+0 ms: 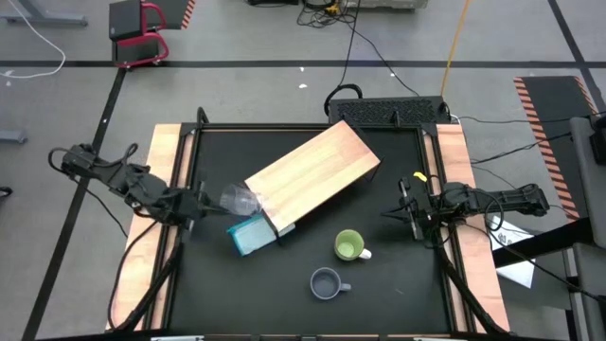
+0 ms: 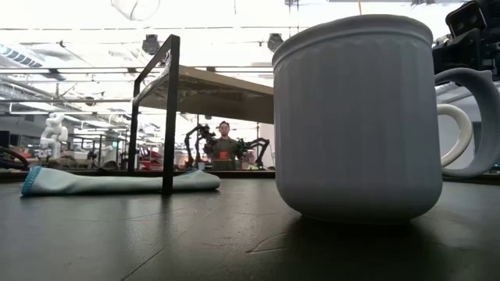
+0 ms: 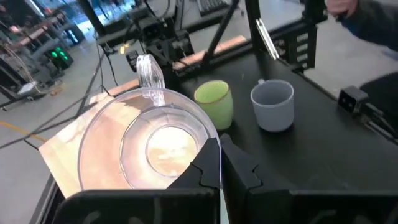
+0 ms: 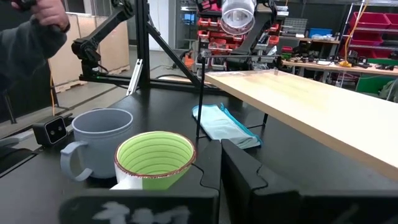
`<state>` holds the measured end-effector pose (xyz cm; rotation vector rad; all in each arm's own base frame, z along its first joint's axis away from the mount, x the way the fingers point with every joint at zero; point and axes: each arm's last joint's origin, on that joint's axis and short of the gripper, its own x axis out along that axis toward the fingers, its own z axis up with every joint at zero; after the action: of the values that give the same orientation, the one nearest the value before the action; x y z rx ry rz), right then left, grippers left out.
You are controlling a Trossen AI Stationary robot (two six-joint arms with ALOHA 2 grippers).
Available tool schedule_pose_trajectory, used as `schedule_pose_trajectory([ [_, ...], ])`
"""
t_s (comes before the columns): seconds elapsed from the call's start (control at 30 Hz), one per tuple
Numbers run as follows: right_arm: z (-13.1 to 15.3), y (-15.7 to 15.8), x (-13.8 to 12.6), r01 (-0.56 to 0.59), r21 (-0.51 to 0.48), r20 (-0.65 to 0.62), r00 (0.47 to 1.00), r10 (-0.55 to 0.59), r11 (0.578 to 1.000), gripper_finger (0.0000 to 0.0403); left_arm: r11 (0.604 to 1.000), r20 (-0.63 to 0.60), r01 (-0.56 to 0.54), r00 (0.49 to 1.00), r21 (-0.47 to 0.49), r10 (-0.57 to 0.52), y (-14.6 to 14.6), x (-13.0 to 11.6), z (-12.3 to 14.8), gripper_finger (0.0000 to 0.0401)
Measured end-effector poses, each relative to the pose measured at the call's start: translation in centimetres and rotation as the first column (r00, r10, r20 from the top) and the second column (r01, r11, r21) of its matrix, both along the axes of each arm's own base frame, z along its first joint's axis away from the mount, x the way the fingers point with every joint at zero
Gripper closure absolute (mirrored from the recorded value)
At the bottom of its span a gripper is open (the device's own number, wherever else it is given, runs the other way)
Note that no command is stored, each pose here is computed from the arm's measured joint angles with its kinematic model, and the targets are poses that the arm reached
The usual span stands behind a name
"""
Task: Stack small to large cups/mugs on shelf
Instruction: Put the transparent mug on the shelf
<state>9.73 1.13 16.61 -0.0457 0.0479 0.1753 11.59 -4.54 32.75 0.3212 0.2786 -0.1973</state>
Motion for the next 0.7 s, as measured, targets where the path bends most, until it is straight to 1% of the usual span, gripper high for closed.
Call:
schedule_pose_trajectory([
  [0.13, 0.0, 0.0, 0.0, 0.000, 0.000, 0.000, 1.000, 0.000, 1.000, 0.0403, 0.999, 0.055, -0.032, 0.998, -0.014, 0.033, 0.1, -0.1, -0.4, 0.0401],
  [0.3, 0.0, 0.0, 0.0, 0.000, 0.000, 0.000, 1.000, 0.000, 1.000, 0.0403, 0.997, 0.128, -0.057, 0.990, -0.043, 0.062, -0.1, 0.7, -0.2, 0.0401],
  [0.43, 0.0, 0.0, 0.0, 0.000, 0.000, 0.000, 1.000, 0.000, 1.000, 0.0403, 0.987, 0.162, -0.139, 0.975, -0.078, 0.150, -0.4, 1.8, 0.0, 0.0401],
  [0.53, 0.0, 0.0, 0.0, 0.000, 0.000, 0.000, 1.000, 0.000, 1.000, 0.0403, 0.969, 0.192, -0.207, 0.954, -0.138, 0.231, -0.5, 3.0, 0.3, 0.0401],
  [0.6, 0.0, 0.0, 0.0, 0.000, 0.000, 0.000, 1.000, 0.000, 1.000, 0.0403, 0.961, 0.200, -0.223, 0.946, -0.166, 0.254, -0.6, 3.7, 0.3, 0.0401],
  [0.7, 0.0, 0.0, 0.0, 0.000, 0.000, 0.000, 1.000, 0.000, 1.000, 0.0403, 0.956, 0.189, -0.242, 0.943, -0.168, 0.272, -0.6, 4.4, 0.2, 0.0401],
])
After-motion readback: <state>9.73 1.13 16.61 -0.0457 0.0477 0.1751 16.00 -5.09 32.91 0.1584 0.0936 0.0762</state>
